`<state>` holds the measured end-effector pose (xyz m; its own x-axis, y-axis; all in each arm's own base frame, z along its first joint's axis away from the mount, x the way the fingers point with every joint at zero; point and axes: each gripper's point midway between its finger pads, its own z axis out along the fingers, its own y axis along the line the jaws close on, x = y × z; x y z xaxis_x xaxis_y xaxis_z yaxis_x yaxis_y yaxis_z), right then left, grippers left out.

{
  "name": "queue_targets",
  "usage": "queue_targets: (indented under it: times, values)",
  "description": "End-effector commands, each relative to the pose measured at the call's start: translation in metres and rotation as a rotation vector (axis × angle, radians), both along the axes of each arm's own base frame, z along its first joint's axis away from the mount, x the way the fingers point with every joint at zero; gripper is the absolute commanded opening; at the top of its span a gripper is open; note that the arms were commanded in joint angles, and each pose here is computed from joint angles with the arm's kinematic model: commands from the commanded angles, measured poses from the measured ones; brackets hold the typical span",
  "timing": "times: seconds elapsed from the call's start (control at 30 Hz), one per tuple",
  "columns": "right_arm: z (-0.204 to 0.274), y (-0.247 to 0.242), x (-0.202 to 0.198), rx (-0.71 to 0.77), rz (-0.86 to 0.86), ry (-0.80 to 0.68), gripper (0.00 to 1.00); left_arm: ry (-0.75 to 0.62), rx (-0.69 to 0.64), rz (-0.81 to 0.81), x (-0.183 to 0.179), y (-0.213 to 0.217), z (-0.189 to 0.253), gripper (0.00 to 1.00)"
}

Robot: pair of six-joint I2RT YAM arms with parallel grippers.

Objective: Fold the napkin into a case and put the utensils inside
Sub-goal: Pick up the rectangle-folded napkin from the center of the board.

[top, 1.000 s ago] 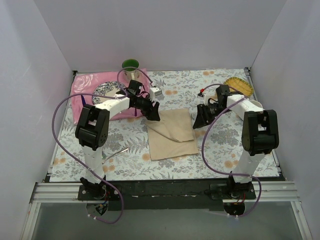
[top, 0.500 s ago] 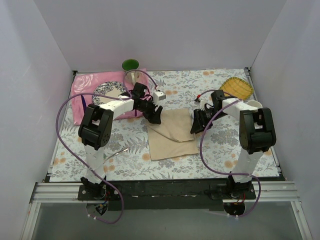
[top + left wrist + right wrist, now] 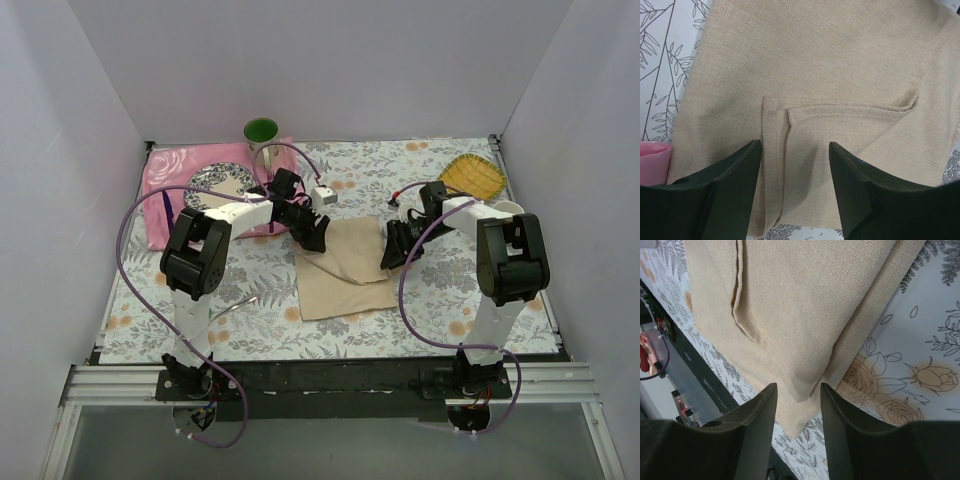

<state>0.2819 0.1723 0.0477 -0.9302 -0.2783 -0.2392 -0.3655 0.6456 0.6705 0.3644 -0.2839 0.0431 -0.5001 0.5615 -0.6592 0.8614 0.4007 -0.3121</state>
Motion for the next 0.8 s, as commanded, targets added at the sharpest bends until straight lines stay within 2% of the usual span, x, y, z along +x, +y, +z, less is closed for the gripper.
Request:
queue_targets:
  times: [0.0, 0.2, 0.37, 0.53, 0.63, 0.77]
  values:
    - [-0.004, 0.006, -0.007, 0.026, 0.007, 0.047, 0.47, 0.005, -0.034, -0.029, -0.002, -0.009, 0.007, 0.54]
    - [-0.012, 0.003, -0.008, 0.005, 0.004, 0.06, 0.46, 0.037, -0.074, -0.074, -0.014, -0.014, 0.014, 0.42]
    - [-0.015, 0.001, -0.013, -0.007, 0.012, 0.075, 0.44, 0.055, -0.08, -0.101, -0.023, -0.014, 0.015, 0.36]
    - [-0.01, 0.002, -0.01, -0.001, 0.016, 0.067, 0.43, 0.003, -0.12, -0.145, -0.028, -0.014, 0.032, 0.32]
    - [-0.008, 0.002, -0.007, -0.001, 0.017, 0.06, 0.36, -0.023, -0.13, -0.16, -0.038, -0.009, 0.037, 0.31]
    - [-0.009, 0.001, -0.006, -0.011, 0.026, 0.06, 0.22, -0.073, -0.094, -0.223, -0.052, 0.006, 0.034, 0.29]
